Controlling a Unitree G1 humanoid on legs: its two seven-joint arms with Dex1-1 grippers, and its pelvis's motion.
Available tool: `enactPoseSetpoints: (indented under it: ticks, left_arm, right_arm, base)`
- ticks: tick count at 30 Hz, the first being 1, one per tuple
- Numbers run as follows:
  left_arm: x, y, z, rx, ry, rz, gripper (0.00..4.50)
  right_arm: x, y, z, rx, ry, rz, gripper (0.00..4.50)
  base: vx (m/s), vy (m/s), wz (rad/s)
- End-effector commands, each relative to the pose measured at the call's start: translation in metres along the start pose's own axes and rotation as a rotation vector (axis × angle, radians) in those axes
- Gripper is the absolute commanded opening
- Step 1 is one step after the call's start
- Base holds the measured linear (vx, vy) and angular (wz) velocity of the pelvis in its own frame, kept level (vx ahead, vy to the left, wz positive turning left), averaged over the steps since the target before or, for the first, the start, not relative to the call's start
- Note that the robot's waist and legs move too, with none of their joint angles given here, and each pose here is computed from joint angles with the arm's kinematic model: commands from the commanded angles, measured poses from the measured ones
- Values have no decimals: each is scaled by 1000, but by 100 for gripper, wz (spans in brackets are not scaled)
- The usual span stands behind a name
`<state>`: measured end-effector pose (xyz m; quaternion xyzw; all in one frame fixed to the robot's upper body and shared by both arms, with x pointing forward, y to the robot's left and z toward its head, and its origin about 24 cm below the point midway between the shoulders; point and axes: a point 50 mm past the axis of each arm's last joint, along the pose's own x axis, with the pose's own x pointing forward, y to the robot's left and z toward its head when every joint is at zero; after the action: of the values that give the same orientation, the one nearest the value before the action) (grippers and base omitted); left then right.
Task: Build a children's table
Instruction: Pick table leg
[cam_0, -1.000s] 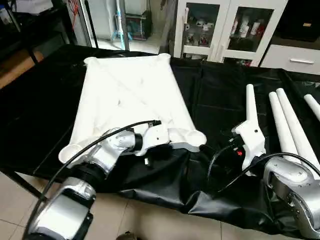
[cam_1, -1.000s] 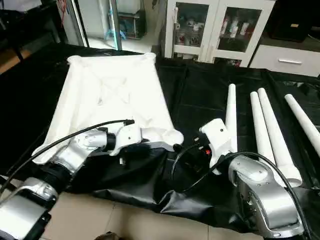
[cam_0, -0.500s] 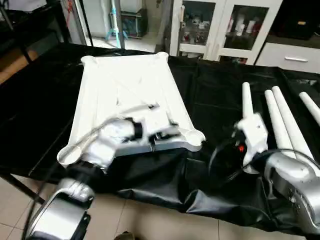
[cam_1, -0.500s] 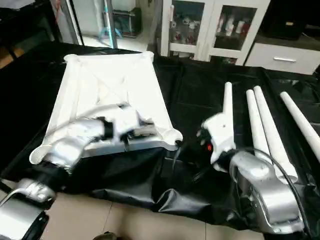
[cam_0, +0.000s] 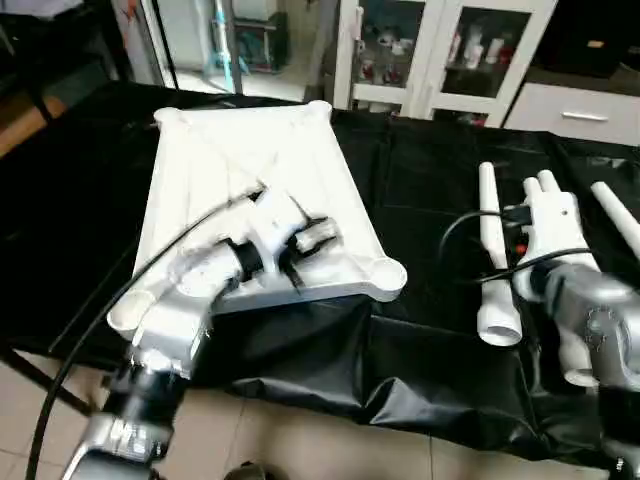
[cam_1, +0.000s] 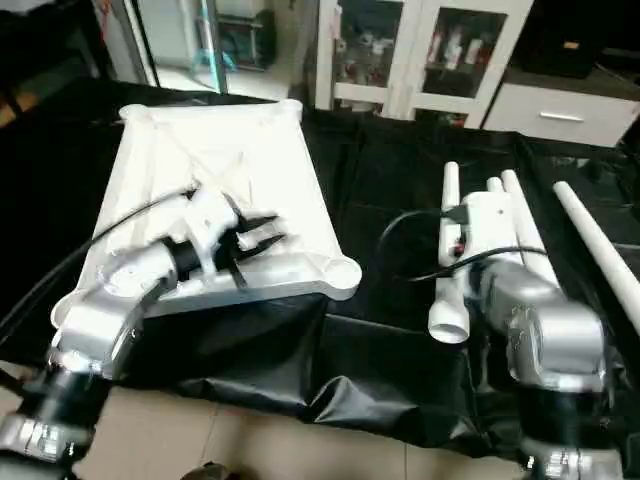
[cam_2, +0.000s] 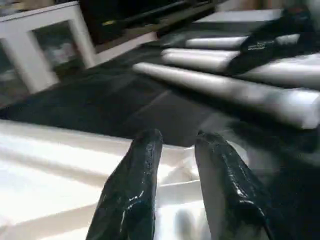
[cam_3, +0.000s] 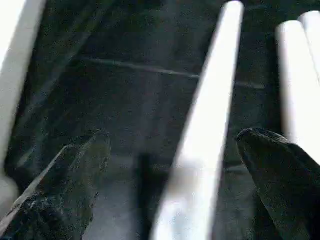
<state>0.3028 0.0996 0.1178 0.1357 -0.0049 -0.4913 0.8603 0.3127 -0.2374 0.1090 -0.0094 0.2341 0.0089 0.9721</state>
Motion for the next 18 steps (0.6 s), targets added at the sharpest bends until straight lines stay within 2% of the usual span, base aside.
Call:
enactPoseSetpoints:
  ticks: [1, 3, 4, 5, 6, 7, 9, 14, 15, 16, 18]
  left_arm:
    - [2, -4, 11, 16, -21, -39, 142]
    - [0, -11, 17, 24, -13, -45, 142]
    - [0, -11, 17, 24, -13, -45, 142]
    - [-2, -17, 18, 3, -9, -62, 142]
    - [-2, -17, 18, 3, -9, -62, 142]
    - [-3, -24, 21, -2, -9, -103, 142]
    - [-5, -33, 24, 1, 7, -171, 142]
    - [-9, -43, 23, 8, 62, -267, 142]
    - [-10, -46, 24, 4, 72, -284, 147]
    - [-12, -48, 25, 1, 79, -295, 147]
    - [-14, -49, 25, -1, 91, -302, 151]
  right_arm:
    - [1, -8, 3, 4, 21, -39, 450]
    - [6, -15, 1, -17, 144, -88, 450]
    - [6, -15, 1, -17, 144, -88, 450]
    - [6, -16, -2, -2, 206, -56, 450]
    - [6, -16, -2, -2, 206, -56, 450]
    - [8, -15, -7, 19, 266, -36, 450]
    - [11, -13, -14, 41, 323, -16, 450]
    - [14, -5, -25, 90, 395, 36, 450]
    - [14, -2, -31, 111, 428, 56, 431]
    - [15, -3, -33, 116, 438, 49, 431]
    - [16, -4, -35, 118, 451, 40, 409]
  base:
    - [0, 0, 0]
    - [0, 0, 0]
    - [0, 0, 0]
    - [0, 0, 0]
    - [0, 0, 0]
    - [0, 0, 0]
    - [0, 0, 0]
    - [0, 0, 0]
    - [0, 0, 0]
    - [0, 0, 0]
    - [0, 0, 0]
